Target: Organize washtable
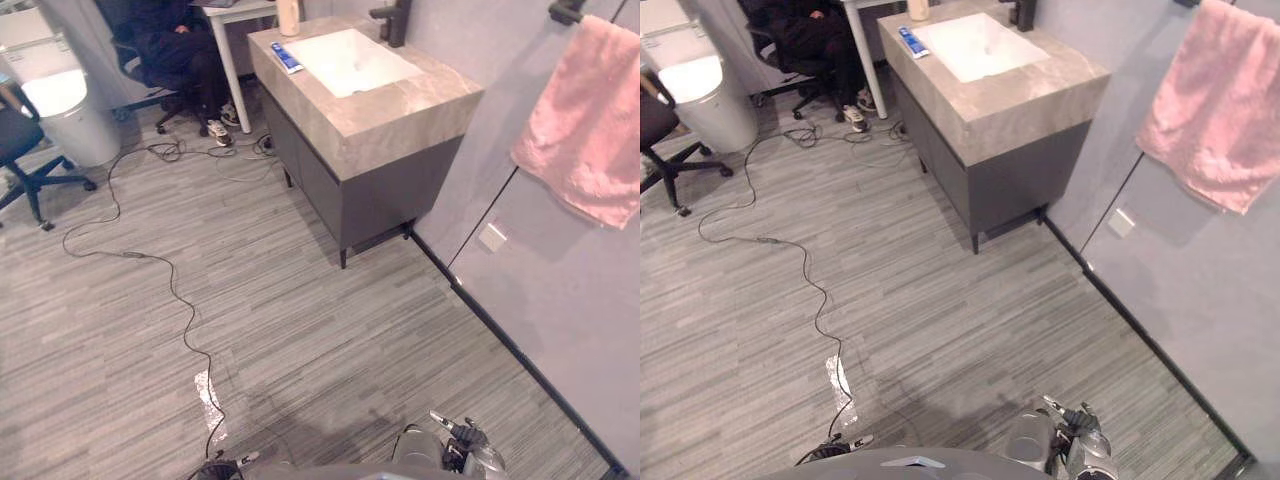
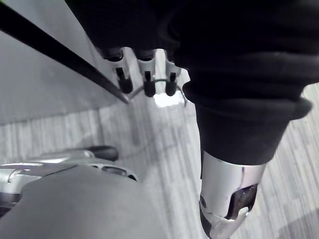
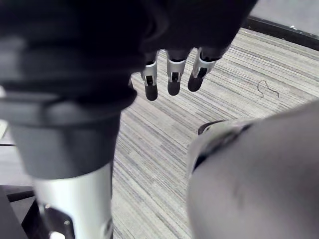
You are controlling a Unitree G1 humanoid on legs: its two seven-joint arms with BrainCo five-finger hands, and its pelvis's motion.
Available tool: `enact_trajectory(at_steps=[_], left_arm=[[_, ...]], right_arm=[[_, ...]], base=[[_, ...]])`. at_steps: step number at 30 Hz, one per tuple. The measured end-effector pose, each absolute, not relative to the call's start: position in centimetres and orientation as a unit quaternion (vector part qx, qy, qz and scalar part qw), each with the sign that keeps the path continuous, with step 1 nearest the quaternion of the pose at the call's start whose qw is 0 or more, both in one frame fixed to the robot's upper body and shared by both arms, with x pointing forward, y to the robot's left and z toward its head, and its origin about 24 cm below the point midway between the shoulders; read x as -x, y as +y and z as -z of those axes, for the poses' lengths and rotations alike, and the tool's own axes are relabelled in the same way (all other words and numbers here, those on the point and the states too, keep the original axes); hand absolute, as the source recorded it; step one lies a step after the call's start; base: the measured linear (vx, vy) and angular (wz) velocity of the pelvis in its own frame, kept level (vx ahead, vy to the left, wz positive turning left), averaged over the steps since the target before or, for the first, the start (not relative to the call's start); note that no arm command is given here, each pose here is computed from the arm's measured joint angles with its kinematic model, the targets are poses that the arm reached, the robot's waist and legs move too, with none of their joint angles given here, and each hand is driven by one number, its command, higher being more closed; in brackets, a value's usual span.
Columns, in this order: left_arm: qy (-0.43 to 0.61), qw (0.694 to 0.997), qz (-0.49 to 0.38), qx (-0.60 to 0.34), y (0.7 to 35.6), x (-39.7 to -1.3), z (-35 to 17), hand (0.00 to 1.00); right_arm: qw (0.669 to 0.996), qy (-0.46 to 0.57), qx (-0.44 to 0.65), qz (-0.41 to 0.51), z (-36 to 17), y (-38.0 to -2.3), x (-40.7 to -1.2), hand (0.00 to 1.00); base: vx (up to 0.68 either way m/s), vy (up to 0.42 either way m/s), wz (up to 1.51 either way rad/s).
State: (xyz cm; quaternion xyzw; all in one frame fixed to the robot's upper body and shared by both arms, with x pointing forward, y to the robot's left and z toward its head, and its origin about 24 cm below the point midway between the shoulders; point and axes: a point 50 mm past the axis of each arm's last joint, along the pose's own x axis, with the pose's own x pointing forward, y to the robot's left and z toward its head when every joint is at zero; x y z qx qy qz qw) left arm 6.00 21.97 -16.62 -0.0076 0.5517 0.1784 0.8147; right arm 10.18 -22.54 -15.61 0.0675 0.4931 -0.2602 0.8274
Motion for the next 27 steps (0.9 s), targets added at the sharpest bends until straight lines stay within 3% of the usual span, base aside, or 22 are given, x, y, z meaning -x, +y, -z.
enact_trajectory(at_steps=[9, 18, 27], left_arm=[[0.558, 0.801, -0.215, 0.036, 22.2, -5.2, 16.8, 0.00], [0.566, 0.795, -0.219, 0.025, 23.1, -4.7, 16.7, 0.00], [0.505, 0.817, -0.263, 0.088, 22.2, -7.2, 16.1, 0.00]], right_arm=[[0.812, 0.508, -0.084, 0.273, 16.1, -22.2, -8.2, 0.00], [0.800, 0.532, -0.087, 0.265, 16.6, -21.3, -7.0, 0.00], [0.811, 0.516, -0.067, 0.267, 16.1, -22.7, -7.7, 0.00]], base=[[0.06, -0.123, 0.38], [0.02, 0.075, 0.01], [-0.08, 0.025, 0.36]])
